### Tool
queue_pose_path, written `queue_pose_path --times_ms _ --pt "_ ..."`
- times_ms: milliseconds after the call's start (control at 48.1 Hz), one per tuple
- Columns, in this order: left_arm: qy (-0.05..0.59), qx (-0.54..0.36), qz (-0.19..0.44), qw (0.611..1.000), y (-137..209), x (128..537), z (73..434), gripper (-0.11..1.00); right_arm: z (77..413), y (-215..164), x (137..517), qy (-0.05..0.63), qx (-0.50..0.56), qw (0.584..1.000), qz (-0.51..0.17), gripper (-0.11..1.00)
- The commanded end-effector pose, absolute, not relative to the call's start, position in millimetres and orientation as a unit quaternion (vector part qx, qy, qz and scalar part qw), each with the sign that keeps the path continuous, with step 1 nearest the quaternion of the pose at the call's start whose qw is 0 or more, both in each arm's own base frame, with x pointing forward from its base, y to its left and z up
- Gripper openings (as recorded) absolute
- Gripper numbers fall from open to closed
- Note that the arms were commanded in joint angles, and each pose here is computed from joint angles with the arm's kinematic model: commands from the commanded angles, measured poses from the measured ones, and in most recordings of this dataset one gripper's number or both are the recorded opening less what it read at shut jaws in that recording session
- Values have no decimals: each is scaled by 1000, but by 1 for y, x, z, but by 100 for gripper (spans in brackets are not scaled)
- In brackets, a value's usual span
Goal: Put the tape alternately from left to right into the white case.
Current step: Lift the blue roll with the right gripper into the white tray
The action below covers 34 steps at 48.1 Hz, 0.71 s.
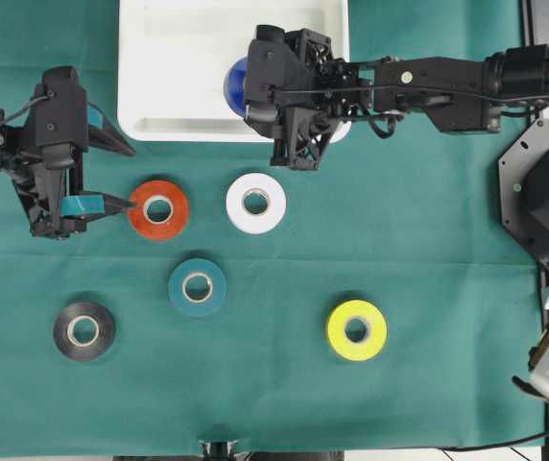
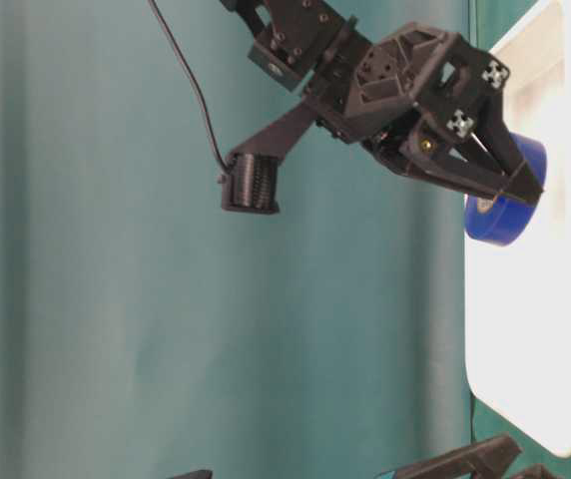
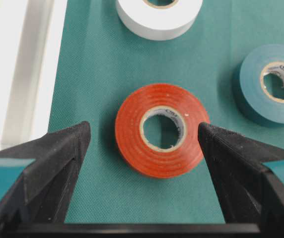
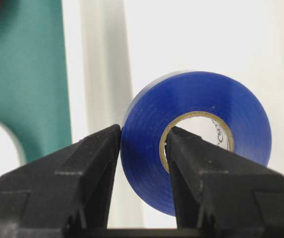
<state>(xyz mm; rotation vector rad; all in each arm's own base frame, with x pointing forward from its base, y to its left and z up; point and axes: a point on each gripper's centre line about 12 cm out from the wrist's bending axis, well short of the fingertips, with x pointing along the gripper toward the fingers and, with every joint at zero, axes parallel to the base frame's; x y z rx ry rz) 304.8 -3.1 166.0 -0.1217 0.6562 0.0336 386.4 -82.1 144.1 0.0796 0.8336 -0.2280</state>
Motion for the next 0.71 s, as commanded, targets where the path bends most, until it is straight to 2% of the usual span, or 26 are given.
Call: queue_pose_path --times_ms 0,603,686 --pt "305 -60 15 950 -3 310 177 93 158 -87 396 381 34 917 -112 3" --pt "305 -60 16 950 -3 310 177 93 152 -87 397 380 33 918 -110 3" --pt "305 -60 15 950 -3 310 177 93 152 -87 397 381 33 918 -110 14"
